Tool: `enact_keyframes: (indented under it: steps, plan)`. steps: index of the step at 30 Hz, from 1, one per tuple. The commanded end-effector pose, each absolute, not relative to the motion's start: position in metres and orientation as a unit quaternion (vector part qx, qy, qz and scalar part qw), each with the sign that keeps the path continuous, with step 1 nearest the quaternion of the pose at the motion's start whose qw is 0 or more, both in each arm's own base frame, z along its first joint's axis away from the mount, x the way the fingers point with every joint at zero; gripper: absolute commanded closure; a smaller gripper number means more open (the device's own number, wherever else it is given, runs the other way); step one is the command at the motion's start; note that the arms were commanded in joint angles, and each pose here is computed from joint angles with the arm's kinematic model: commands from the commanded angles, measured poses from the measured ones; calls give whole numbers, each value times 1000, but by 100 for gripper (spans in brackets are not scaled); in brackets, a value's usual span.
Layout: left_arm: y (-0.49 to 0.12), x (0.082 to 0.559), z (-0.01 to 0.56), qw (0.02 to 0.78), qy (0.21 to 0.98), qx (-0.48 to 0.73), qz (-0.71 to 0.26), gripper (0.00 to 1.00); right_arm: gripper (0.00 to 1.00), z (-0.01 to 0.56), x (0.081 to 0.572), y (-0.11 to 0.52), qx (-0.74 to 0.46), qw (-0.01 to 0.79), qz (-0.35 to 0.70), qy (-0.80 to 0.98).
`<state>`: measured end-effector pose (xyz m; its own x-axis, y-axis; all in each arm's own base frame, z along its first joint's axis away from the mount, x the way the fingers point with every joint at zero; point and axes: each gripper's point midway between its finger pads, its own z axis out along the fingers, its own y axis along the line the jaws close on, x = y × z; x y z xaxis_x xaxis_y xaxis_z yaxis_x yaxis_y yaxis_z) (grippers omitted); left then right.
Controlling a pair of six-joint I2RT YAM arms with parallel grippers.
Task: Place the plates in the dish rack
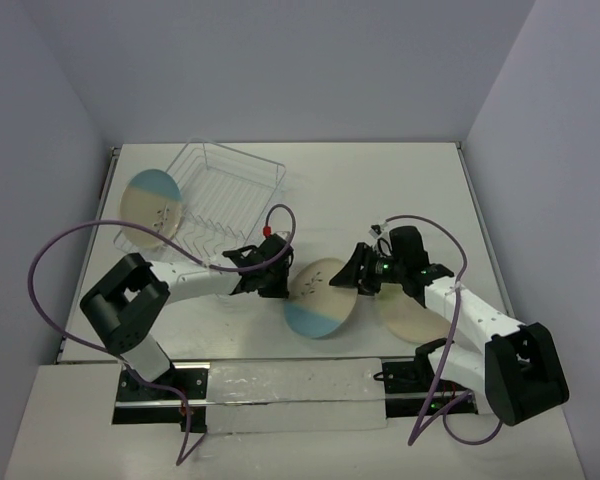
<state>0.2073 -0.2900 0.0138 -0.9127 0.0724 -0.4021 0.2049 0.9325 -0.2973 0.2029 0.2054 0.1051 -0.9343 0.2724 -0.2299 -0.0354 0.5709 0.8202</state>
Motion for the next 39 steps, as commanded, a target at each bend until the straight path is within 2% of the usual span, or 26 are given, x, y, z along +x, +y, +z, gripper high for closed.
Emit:
enact_keyframes:
  steps: [1, 3, 10, 11, 13, 18, 21, 24, 27, 28, 29, 30, 36, 39]
  plan:
    - [-302, 161, -28, 108, 969, 96, -200, 100, 51, 127, 211, 219, 42, 183, 488, 852]
    - [-302, 161, -27, 109, 969, 96, -202, 100, 54, 122, 212, 218, 43, 182, 479, 858]
    - [-306, 166, -22, 120, 967, 99, -204, 100, 76, 122, 215, 214, 36, 203, 457, 865]
    - [-306, 169, -19, 125, 966, 100, -203, 100, 80, 124, 217, 211, 35, 212, 449, 867]
    - [-309, 175, -13, 139, 964, 103, -202, 100, 98, 125, 220, 206, 36, 225, 431, 873]
    - [-323, 204, 27, 199, 950, 116, -209, 100, 100, 140, 234, 198, 27, 268, 409, 872]
    - [-326, 239, 70, 274, 935, 113, -194, 97, 100, 147, 251, 187, 39, 306, 383, 871]
    - [-318, 273, 111, 322, 923, 75, -195, 84, 100, 160, 267, 174, 53, 338, 374, 862]
    - [-315, 304, 172, 374, 890, 37, -259, 58, 100, 193, 287, 157, 66, 396, 377, 835]
    - [-317, 309, 197, 405, 868, 46, -282, 47, 100, 201, 289, 153, 67, 407, 380, 828]
    - [-318, 310, 212, 419, 858, 45, -294, 29, 100, 209, 292, 148, 71, 419, 378, 823]
    - [-319, 316, 235, 444, 843, 56, -298, 3, 100, 219, 297, 139, 83, 435, 376, 814]
    - [-327, 347, 320, 509, 797, 114, -306, 1, 100, 272, 308, 125, 89, 484, 389, 778]
    - [-332, 360, 336, 497, 775, 157, -358, 1, 100, 311, 310, 132, 62, 512, 415, 750]
